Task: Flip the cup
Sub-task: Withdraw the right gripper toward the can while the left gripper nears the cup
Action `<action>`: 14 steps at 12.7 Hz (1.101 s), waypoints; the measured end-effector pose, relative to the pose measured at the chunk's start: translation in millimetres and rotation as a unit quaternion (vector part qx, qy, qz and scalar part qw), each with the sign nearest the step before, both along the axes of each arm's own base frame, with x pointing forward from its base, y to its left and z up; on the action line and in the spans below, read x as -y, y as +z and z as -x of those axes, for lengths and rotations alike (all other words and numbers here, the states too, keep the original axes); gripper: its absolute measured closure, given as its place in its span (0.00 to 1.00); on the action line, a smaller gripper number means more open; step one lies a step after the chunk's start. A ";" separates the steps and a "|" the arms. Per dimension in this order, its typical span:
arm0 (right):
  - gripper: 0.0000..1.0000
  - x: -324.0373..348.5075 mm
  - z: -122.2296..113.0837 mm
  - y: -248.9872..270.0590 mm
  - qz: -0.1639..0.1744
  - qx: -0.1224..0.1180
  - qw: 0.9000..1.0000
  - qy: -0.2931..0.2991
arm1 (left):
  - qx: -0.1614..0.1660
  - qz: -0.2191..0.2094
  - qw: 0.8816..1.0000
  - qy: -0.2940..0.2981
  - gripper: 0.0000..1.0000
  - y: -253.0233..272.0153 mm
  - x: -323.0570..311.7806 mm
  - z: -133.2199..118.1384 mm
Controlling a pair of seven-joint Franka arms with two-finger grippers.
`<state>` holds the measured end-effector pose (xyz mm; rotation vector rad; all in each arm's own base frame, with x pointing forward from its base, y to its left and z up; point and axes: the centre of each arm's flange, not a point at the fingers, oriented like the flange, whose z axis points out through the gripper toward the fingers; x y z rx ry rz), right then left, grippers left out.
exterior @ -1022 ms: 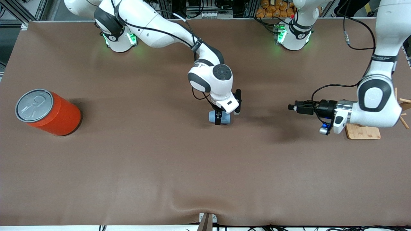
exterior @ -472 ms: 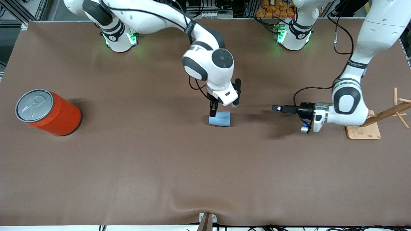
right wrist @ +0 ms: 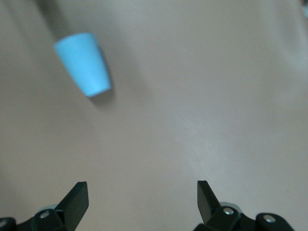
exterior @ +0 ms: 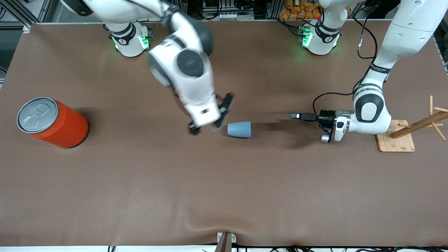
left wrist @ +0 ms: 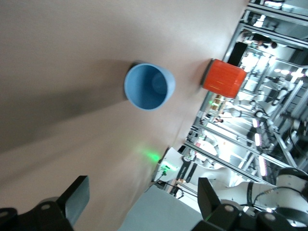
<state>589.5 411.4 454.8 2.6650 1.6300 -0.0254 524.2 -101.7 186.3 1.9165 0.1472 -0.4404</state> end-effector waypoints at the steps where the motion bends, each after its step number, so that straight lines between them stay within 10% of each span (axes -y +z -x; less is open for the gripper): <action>1: 0.00 25.3 -12.5 8.5 0.002 -0.001 0.999 -0.048 | 0.003 0.013 1.000 0.005 0.02 -4.2 11.4 2.4; 10: 0.00 315.6 -87.7 57.4 0.030 -0.024 0.925 -0.377 | 0.029 0.036 0.998 0.040 0.11 -41.4 99.7 9.3; 14: 0.00 341.3 -63.3 130.4 0.026 0.030 0.823 -0.567 | 0.034 0.039 0.997 0.058 0.16 -48.1 120.8 -2.5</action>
